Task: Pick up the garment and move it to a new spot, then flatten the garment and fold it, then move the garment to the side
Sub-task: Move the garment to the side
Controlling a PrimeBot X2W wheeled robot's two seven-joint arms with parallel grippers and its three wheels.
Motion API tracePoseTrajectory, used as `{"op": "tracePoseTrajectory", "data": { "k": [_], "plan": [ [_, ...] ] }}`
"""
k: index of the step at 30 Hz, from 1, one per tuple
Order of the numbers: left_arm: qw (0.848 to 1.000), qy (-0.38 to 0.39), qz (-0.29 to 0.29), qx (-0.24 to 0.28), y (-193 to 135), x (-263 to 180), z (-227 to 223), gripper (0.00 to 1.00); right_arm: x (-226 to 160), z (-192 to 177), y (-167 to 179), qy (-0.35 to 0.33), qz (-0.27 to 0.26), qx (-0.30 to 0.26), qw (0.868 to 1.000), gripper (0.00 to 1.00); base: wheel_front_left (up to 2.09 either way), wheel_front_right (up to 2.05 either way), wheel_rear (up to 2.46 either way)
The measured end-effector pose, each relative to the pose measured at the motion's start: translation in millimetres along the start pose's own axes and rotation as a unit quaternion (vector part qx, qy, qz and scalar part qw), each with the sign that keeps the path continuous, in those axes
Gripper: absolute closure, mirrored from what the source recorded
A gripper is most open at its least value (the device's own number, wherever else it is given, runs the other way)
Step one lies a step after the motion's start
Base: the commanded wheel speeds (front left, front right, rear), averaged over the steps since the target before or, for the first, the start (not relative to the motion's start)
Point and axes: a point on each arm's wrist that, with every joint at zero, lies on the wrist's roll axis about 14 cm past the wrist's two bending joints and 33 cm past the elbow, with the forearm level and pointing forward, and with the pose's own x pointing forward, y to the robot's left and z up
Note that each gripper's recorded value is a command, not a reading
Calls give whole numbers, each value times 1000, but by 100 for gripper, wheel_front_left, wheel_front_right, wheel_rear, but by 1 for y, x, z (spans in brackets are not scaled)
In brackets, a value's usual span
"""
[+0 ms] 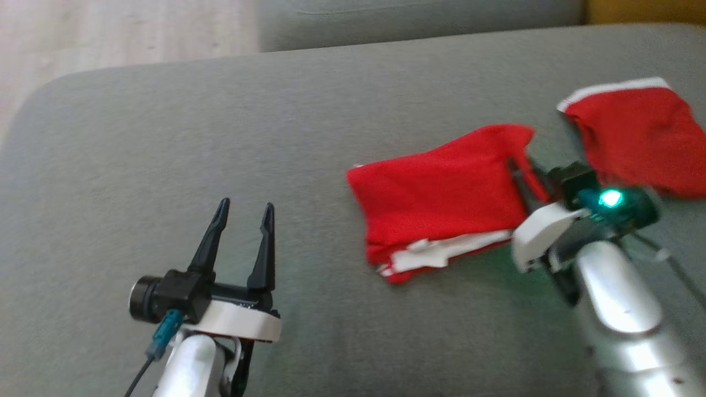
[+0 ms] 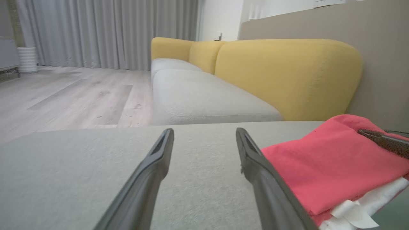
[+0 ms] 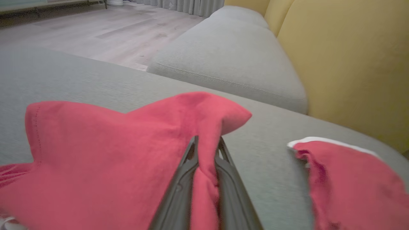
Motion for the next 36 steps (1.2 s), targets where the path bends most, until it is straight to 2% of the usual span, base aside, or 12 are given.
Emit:
{"op": "tracePoseTrajectory", "data": {
  "k": [3,6,14,21,27,28,30,36],
  "plan": [
    [1000,-2,-28,-4,-17,12,-1,0,-12,-5,-44,16,-36,-52,998,100,0,0,0],
    [999,-3,-43,-4,-24,25,-3,0,-20,-12,-90,42,-75,-82,993,100,0,0,0],
    [999,11,-39,-16,-11,53,-22,0,-20,0,-195,65,-172,-129,974,100,0,0,0],
    [999,22,-29,-12,6,61,-35,0,-18,-16,-234,104,-215,-132,962,100,0,0,0],
    [1000,21,-13,-8,18,56,-31,0,-11,-9,-232,86,-215,-131,964,100,0,0,0],
    [1000,19,-12,-7,18,54,-29,0,-12,-7,-233,84,-217,-132,964,82,0,0,0],
    [1000,17,-11,-6,18,51,-26,0,-16,-8,-235,85,-223,-128,963,0,0,0,0],
    [1000,7,-6,0,18,39,-14,0,-27,0,-231,69,-231,-117,963,0,0,0,0]
  ]
}}
